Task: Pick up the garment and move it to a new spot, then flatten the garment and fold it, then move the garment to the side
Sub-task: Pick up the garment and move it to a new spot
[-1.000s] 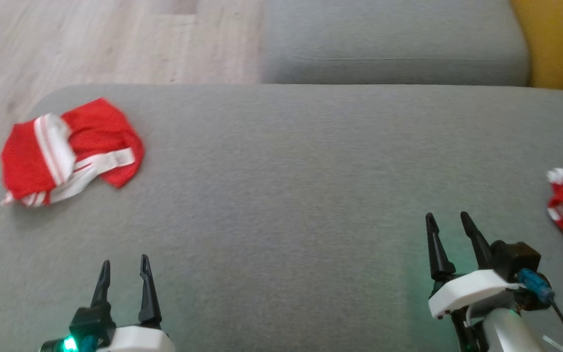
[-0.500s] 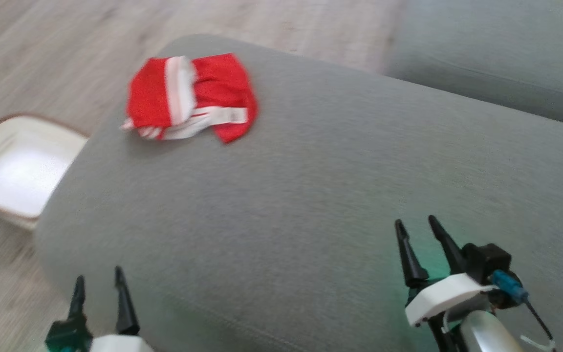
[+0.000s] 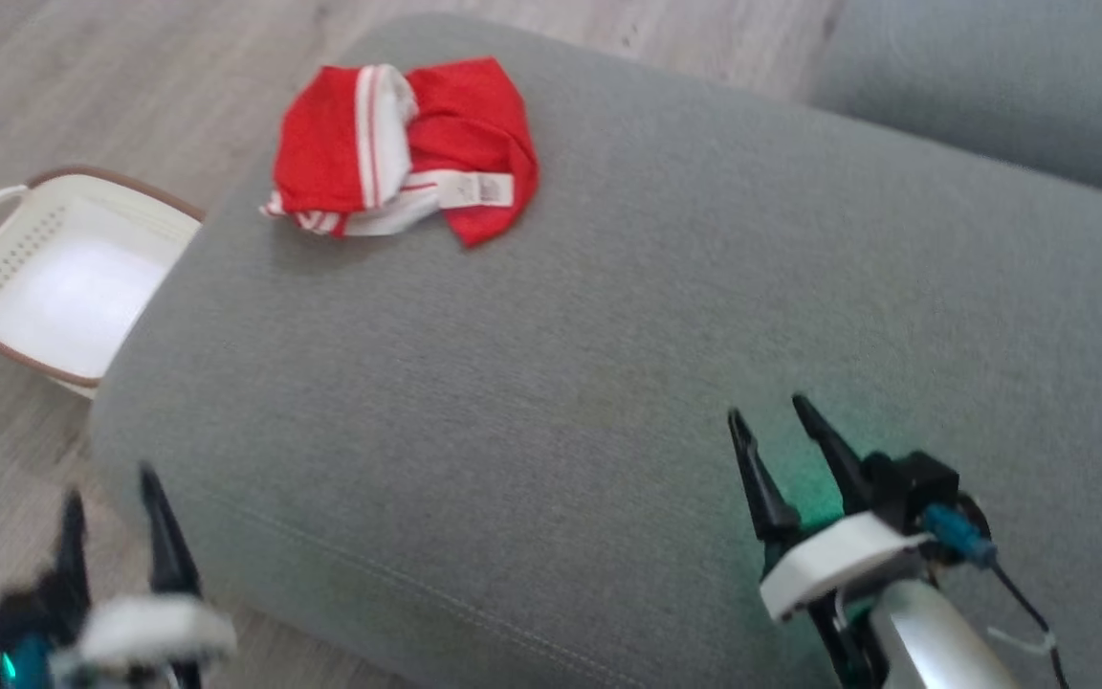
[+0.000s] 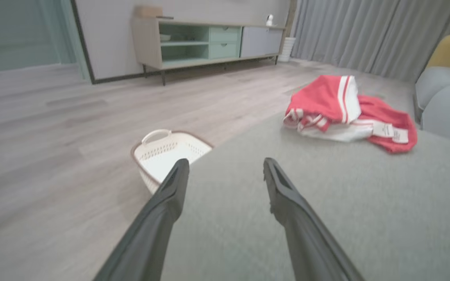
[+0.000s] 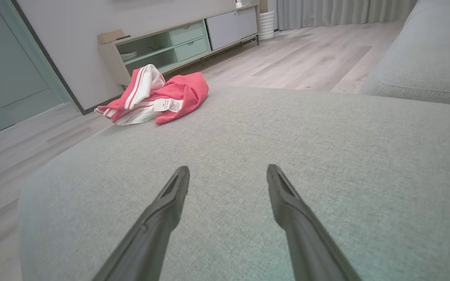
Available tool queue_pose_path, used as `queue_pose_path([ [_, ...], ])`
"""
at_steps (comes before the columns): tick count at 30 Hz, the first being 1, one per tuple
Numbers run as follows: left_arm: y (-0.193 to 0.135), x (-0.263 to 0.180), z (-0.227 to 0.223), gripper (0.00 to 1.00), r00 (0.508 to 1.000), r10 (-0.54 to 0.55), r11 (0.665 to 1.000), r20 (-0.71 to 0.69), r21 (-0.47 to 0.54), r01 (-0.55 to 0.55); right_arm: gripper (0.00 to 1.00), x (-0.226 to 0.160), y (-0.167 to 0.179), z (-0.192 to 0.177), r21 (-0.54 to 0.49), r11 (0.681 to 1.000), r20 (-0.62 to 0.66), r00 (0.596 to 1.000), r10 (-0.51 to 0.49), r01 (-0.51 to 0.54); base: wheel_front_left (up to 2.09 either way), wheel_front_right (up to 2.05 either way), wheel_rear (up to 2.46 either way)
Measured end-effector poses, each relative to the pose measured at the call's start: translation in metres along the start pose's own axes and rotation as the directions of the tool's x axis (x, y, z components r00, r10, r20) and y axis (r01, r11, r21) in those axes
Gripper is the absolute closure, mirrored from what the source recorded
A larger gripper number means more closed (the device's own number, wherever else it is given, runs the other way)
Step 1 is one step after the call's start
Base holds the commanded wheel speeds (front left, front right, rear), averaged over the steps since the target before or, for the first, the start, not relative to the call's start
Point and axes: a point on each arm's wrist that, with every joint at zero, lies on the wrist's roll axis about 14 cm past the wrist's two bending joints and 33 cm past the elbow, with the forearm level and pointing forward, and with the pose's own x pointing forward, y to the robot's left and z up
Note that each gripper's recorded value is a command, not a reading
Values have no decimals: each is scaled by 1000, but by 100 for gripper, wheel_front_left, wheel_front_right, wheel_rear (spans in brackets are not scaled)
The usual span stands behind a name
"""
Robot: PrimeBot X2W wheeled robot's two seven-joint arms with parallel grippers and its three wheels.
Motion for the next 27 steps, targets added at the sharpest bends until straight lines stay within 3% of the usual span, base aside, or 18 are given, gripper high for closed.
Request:
queue_pose_path([
  [7,-42,68,70,0,979,-130,989,154,94,116,0,14,-16,15,4,1000,61,998,-12,12,0,0,0],
  [12,-79,119,92,0,959,-235,962,156,181,206,0,20,-29,18,5,1000,89,996,-19,18,0,0,0],
  [21,-165,184,56,0,924,-381,909,-21,177,378,0,21,-62,19,13,997,126,989,-75,73,0,0,0],
  [27,-186,206,20,0,903,-393,885,-173,198,423,0,17,-78,8,31,994,111,988,-107,105,0,0,0],
])
